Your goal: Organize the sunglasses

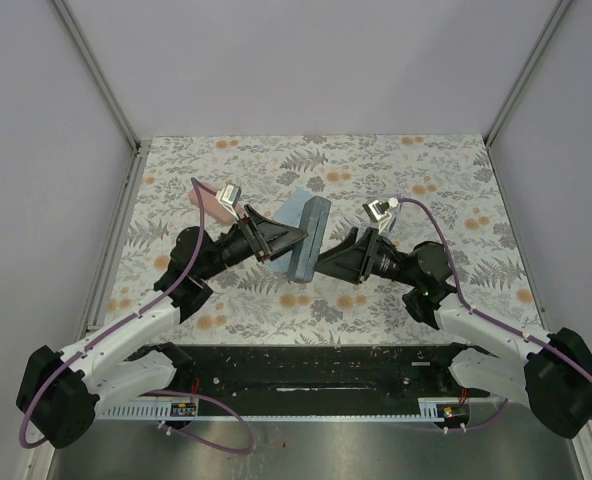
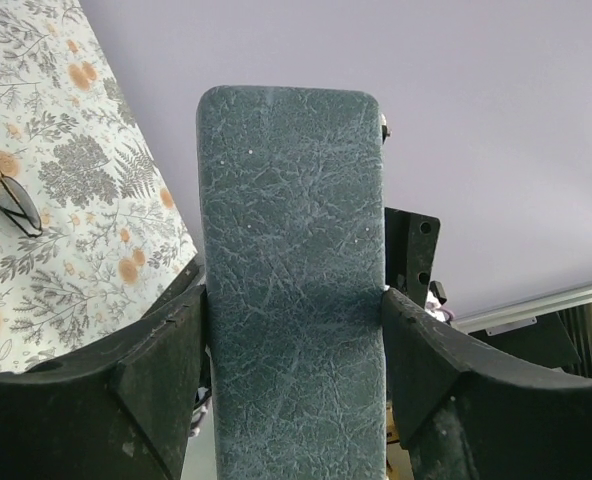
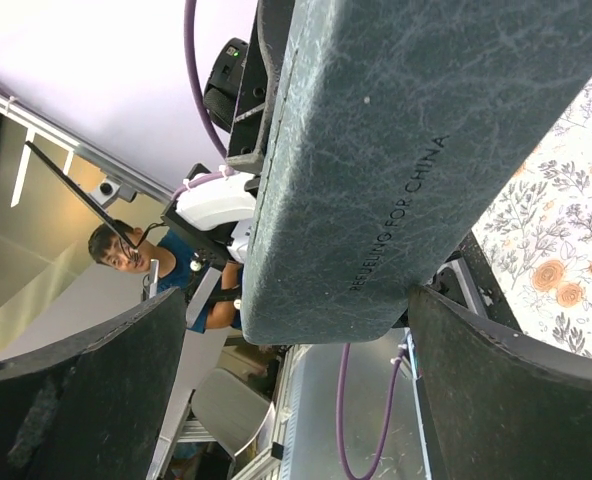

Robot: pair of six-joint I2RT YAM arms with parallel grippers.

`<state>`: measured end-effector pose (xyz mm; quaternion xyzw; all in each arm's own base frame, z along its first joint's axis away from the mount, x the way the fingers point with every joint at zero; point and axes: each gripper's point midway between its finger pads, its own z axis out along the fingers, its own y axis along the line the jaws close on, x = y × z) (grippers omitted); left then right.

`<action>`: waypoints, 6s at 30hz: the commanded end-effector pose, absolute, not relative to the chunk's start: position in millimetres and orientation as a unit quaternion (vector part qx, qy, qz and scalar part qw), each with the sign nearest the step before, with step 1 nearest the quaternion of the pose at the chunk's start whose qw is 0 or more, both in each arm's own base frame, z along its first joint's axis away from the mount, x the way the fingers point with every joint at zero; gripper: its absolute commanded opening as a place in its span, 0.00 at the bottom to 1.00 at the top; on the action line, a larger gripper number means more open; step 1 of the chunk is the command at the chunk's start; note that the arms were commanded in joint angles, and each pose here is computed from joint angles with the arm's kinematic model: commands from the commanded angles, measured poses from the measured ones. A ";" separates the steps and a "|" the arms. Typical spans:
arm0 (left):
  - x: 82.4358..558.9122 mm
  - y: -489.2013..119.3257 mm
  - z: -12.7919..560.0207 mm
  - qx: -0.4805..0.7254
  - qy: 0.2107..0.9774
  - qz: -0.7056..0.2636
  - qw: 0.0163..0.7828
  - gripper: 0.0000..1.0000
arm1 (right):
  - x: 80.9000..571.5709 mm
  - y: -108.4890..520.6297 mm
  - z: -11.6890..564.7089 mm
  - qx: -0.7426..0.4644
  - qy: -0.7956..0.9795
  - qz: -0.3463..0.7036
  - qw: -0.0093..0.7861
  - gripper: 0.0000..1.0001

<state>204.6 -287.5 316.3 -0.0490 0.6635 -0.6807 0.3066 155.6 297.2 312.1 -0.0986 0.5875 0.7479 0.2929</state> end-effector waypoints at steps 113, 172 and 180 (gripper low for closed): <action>293.8 -198.2 124.5 0.010 0.944 0.084 0.318 0.99 | 226.9 184.5 143.1 0.079 0.886 0.264 0.373 1.00; 275.7 -135.0 125.4 -0.172 0.878 -0.324 0.308 0.49 | 315.4 275.5 22.9 -0.103 0.956 0.000 0.273 0.00; 288.3 -152.7 113.9 -0.164 0.883 -0.325 0.297 0.40 | 288.3 230.8 30.7 -0.069 0.961 0.002 0.268 0.00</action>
